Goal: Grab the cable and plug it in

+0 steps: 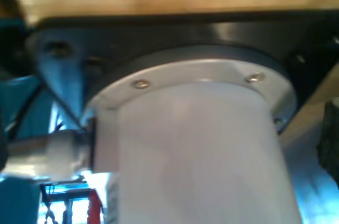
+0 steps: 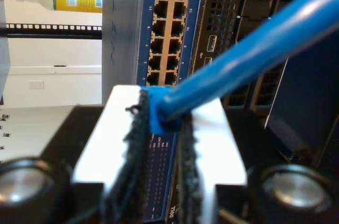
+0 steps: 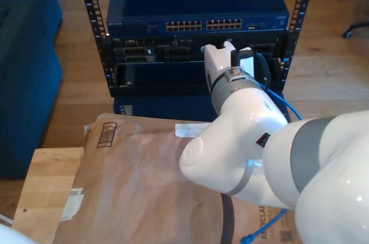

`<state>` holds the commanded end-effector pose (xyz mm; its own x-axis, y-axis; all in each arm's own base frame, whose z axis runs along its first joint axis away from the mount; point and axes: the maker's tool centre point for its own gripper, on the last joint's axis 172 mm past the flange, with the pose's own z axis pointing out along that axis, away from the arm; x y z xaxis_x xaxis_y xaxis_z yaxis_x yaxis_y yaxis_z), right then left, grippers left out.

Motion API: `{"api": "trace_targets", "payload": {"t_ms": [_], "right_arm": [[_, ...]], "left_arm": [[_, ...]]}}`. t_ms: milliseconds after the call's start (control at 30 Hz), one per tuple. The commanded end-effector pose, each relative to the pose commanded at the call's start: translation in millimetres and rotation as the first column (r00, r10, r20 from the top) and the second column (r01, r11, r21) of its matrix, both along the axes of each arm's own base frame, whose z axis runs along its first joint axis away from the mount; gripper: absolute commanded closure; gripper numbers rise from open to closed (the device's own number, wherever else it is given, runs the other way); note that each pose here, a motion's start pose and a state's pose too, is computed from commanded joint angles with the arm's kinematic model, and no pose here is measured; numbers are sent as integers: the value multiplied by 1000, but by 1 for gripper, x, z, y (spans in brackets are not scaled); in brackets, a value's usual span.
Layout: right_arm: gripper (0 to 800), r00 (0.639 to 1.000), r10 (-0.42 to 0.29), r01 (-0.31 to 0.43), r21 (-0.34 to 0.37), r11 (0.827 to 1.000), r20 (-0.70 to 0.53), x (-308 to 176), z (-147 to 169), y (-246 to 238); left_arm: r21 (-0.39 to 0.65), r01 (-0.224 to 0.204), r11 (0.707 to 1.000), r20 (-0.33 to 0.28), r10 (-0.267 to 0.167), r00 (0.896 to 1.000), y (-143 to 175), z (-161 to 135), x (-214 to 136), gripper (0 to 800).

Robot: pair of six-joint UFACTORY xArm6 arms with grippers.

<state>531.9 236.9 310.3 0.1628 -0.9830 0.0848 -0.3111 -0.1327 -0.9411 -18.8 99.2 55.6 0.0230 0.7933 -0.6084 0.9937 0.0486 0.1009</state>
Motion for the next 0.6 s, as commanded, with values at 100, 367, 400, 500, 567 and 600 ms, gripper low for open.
{"api": "trace_targets", "payload": {"t_ms": [100, 367, 400, 500, 567, 600], "right_arm": [[800, 1000, 0, -1, 2, 1000, 4, 0, 2, 0], [800, 1000, -5, 5, -16, 1000, -12, -1, -8, -9], [800, 1000, -12, 11, -20, 1000, -15, 1, -10, -13], [800, 999, -17, 16, -37, 999, -31, 3, -22, -16], [800, 999, -23, 22, -34, 999, -27, 12, -22, -13], [800, 999, -26, 25, -35, 999, -24, 21, -24, -9]], "left_arm": [[0, 0, 1000, 0, 0, 1000, 0, 0, 0, 0], [0, 0, 1000, 0, 0, 1000, 0, 0, 0, 0], [0, 0, 1000, 0, 0, 1000, 0, 0, 0, 0], [0, 0, 1000, 0, 0, 1000, 0, 0, 0, 0], [0, 0, 1000, 0, 0, 1000, 0, 0, 0, 0], [0, 0, 1000, 0, 0, 1000, 0, 0, 0, 0]]}}
